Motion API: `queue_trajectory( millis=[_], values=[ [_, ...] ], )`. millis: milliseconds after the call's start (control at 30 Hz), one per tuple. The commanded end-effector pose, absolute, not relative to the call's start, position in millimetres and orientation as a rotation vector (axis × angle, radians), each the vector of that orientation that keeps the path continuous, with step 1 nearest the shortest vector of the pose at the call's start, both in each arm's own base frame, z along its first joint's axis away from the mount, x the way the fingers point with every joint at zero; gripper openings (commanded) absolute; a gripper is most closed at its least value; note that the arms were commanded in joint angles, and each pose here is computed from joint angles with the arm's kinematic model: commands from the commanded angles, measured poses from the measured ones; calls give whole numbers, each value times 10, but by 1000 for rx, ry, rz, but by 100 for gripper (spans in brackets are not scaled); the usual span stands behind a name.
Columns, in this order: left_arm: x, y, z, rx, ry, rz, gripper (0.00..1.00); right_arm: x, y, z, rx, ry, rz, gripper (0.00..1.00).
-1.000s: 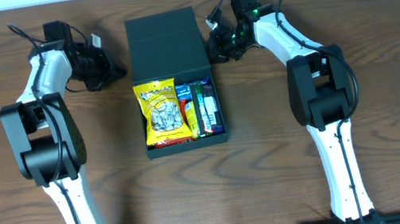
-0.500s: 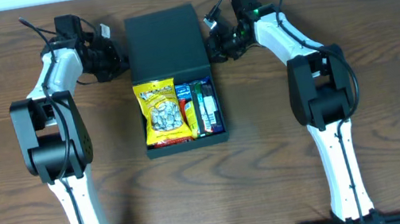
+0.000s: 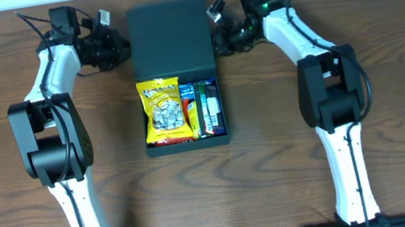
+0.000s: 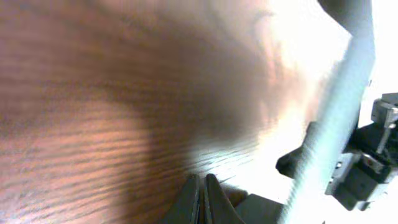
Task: Pack container
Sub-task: 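Grip the lid with both grippers and lift it upright, then fold the lid forward with both grippers to close the box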
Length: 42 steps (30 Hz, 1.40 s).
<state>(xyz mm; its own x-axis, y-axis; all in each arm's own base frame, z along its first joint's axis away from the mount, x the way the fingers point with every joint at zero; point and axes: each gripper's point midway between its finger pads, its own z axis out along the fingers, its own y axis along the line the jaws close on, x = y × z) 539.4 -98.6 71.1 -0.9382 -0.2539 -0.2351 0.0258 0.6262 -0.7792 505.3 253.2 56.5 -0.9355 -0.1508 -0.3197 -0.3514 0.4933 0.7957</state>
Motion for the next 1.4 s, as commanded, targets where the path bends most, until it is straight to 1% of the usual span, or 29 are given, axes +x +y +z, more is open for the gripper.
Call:
queue_trajectory(
  millis=[0,167,300,500,600,733,1033,1367],
  values=[
    [5440,-1073,1340,14,2392,-1216,6,5106,2570,1288,-601,2330,1394,2],
    [5395,-1075,1796,142,2301,-1154,6,5090,2563,1540,-647,2276,1362,2],
    [5283,-1083,2079,244,2255,-1104,6,5043,2533,1763,-701,2236,1304,2],
    [5046,-1093,2347,395,2221,-1037,6,4921,2414,2068,-789,2221,1127,2],
    [4918,-1099,2422,477,2210,-1005,6,4810,2383,2197,-835,2208,1102,2],
    [4726,-1100,2473,583,2211,-963,6,4660,2326,2289,-882,2220,1064,2],
    [4380,-1058,2429,737,2267,-889,6,4397,2211,2258,-964,2294,1003,2],
    [4172,-961,2248,814,2373,-820,6,4241,2061,2241,-1018,2362,893,2]
  ],
)
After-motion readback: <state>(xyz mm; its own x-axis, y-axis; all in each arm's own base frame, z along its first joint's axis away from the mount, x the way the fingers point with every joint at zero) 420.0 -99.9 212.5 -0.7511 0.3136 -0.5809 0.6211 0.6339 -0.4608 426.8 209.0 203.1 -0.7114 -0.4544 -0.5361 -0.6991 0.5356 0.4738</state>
